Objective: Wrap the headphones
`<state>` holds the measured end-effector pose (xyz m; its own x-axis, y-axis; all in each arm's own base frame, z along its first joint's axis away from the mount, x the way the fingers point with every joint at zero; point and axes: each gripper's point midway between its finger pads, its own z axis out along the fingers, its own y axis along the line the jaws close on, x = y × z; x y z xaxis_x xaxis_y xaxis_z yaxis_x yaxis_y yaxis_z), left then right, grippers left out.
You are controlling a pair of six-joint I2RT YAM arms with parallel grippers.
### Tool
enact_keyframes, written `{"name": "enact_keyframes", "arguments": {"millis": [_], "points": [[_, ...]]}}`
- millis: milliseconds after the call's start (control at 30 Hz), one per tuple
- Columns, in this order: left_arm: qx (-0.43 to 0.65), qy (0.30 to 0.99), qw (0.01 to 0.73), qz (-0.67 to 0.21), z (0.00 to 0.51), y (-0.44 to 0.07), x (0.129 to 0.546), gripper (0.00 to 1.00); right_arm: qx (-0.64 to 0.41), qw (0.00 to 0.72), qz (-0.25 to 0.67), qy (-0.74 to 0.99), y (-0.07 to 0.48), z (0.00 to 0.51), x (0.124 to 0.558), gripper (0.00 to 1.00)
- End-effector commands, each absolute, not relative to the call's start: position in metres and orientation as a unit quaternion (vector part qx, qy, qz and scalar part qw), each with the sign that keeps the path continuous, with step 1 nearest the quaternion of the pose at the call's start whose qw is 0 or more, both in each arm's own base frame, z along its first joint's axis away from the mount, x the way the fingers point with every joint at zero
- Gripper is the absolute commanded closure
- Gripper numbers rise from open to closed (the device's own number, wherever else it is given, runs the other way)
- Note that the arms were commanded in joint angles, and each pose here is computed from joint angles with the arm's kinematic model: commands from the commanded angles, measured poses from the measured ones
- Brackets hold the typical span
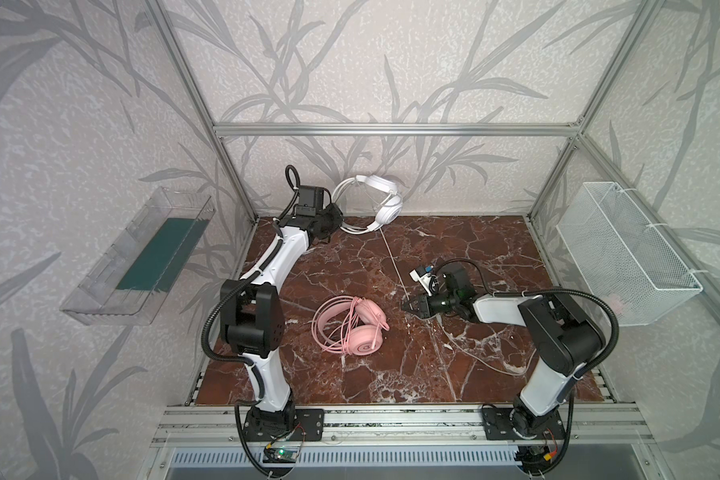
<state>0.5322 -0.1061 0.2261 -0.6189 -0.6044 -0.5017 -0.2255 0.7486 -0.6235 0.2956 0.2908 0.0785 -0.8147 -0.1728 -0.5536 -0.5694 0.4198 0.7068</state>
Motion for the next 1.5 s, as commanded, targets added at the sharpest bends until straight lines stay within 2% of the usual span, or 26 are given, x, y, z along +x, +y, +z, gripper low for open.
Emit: {"name": "enact_keyframes", "arguments": {"millis": [0, 367, 567, 867, 1200, 1467], "points": [[-0.267, 0.824, 0.428, -0.258, 0.269, -0.090, 0.539, 1.00, -0.250, 0.180, 0.481, 0.821, 0.288, 0.083, 0.276, 0.97], [-0.211, 0.875, 0.423, -0.104, 0.241, -0.089, 0.528, 1.00, -0.414, 0.167, 0.417, 0.792, 0.306, 0.139, 0.246, 1.00], [-0.160, 0.898, 0.406, -0.052, 0.230, -0.102, 0.527, 1.00, -0.476, 0.173, 0.388, 0.770, 0.305, 0.168, 0.250, 1.00], [-0.045, 0.931, 0.362, 0.001, 0.208, -0.132, 0.519, 1.00, -0.560, 0.223, 0.294, 0.742, 0.294, 0.199, 0.276, 1.00], [0.086, 0.946, 0.312, 0.005, 0.189, -0.168, 0.503, 1.00, -0.636, 0.283, 0.169, 0.698, 0.271, 0.217, 0.311, 1.00], [0.173, 0.941, 0.291, -0.022, 0.184, -0.193, 0.488, 1.00, -0.651, 0.311, 0.127, 0.681, 0.263, 0.234, 0.351, 1.00]]}}
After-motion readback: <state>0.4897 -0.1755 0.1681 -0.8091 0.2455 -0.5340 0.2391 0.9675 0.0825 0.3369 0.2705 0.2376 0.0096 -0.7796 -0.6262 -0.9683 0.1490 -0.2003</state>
